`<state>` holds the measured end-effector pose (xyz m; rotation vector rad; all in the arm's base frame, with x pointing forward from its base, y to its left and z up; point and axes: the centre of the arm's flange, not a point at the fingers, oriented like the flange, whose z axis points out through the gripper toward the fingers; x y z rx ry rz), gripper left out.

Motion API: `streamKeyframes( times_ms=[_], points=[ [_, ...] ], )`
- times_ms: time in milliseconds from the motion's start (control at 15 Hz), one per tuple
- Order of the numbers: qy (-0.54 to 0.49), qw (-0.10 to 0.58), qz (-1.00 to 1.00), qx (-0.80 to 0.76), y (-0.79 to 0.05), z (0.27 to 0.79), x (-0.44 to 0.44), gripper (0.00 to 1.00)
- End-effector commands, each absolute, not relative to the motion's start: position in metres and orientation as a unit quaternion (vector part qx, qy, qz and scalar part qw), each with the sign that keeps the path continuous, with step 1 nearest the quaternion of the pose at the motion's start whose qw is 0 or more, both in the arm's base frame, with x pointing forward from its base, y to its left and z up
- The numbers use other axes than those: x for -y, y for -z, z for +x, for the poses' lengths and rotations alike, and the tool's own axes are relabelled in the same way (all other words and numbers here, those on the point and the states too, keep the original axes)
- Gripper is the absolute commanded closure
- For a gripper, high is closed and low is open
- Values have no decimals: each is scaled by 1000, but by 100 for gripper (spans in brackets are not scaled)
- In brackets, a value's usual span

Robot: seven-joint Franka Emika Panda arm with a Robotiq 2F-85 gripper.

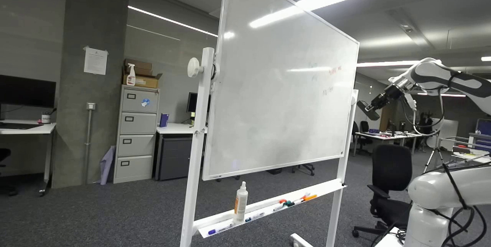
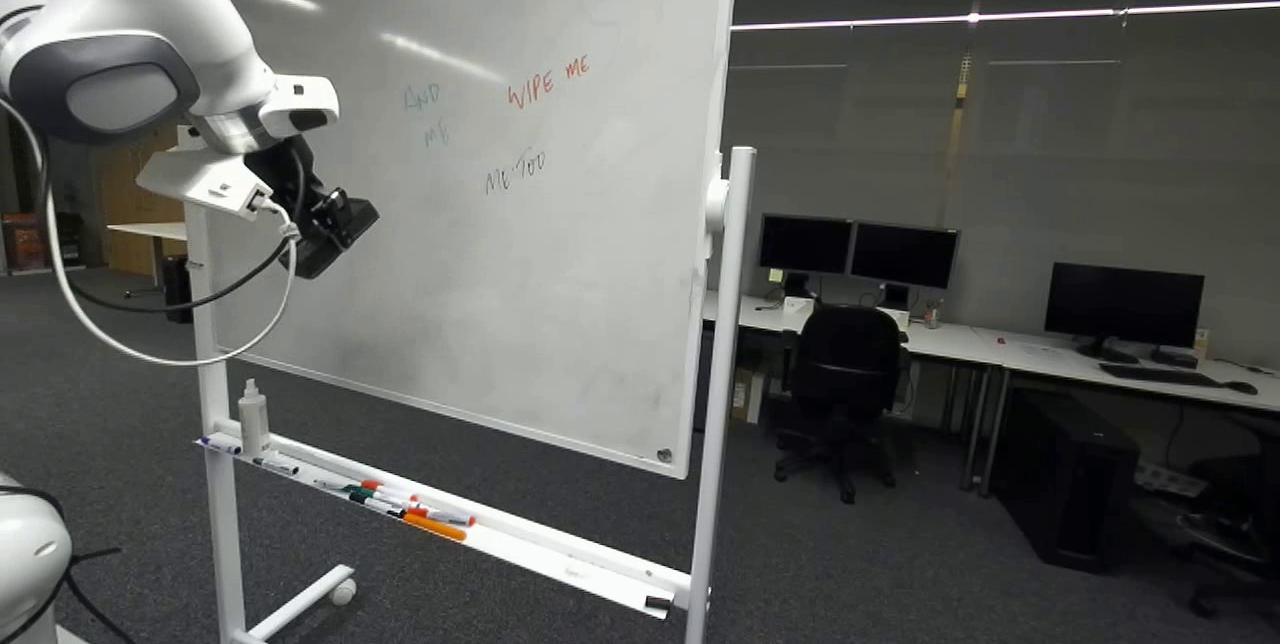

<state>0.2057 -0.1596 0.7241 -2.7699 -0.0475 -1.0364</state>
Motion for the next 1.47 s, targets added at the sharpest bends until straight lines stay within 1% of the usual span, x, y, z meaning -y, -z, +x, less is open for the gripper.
streamKeyframes(
  times_ms=[0,200,400,467,533,600,1133,1200,1400],
  points=[
    [404,68,-912,32,-769,233,172,66],
    [460,57,-886,20,-806,246,174,66],
    [513,29,-858,11,-837,249,180,66],
    [522,26,-852,9,-841,247,181,66],
    [500,35,-865,9,-820,240,174,66],
    [501,34,-865,8,-822,241,174,41],
    [497,36,-867,8,-818,243,173,41],
    [502,31,-864,9,-821,244,184,66],
    [515,18,-857,13,-827,257,223,66]
  ],
)
